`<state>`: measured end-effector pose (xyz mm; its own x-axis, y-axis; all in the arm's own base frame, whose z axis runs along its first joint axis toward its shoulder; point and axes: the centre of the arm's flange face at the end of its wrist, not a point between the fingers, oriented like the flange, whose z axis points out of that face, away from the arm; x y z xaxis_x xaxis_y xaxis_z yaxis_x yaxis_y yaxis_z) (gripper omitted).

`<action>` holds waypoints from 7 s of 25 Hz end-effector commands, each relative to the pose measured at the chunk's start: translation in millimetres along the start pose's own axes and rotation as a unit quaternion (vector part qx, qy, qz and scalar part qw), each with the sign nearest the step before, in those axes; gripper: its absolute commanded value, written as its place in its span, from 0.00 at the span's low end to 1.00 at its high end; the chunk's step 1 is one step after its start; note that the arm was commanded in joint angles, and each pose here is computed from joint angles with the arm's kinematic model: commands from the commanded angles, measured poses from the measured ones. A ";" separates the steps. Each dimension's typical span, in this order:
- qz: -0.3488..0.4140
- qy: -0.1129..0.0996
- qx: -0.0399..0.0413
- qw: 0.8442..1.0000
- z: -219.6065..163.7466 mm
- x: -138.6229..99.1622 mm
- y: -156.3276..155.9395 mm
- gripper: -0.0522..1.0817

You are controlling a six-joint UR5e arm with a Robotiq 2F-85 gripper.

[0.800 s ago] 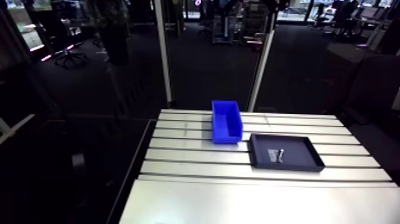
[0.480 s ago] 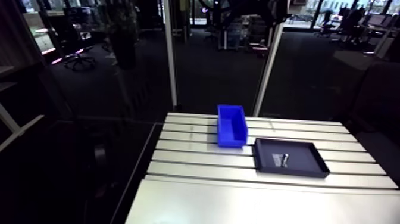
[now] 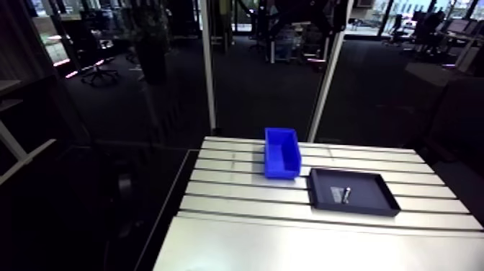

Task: Pick up the M10 bolt from the tray and put it into the blue bin.

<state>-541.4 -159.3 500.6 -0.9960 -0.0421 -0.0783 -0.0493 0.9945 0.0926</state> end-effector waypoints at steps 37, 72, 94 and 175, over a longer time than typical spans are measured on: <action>0.267 0.013 0.035 0.963 149.4 -13.8 177.2 0.05; 0.295 -0.021 0.052 0.954 302.6 -9.7 193.6 0.32; 0.294 -0.042 0.055 0.953 335.6 -9.5 188.5 0.39; 0.290 -0.041 0.055 0.954 352.8 -3.3 187.1 0.67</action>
<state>-521.2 60.8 168.5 -0.8437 0.5227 -0.1220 0.5222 0.8519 0.0386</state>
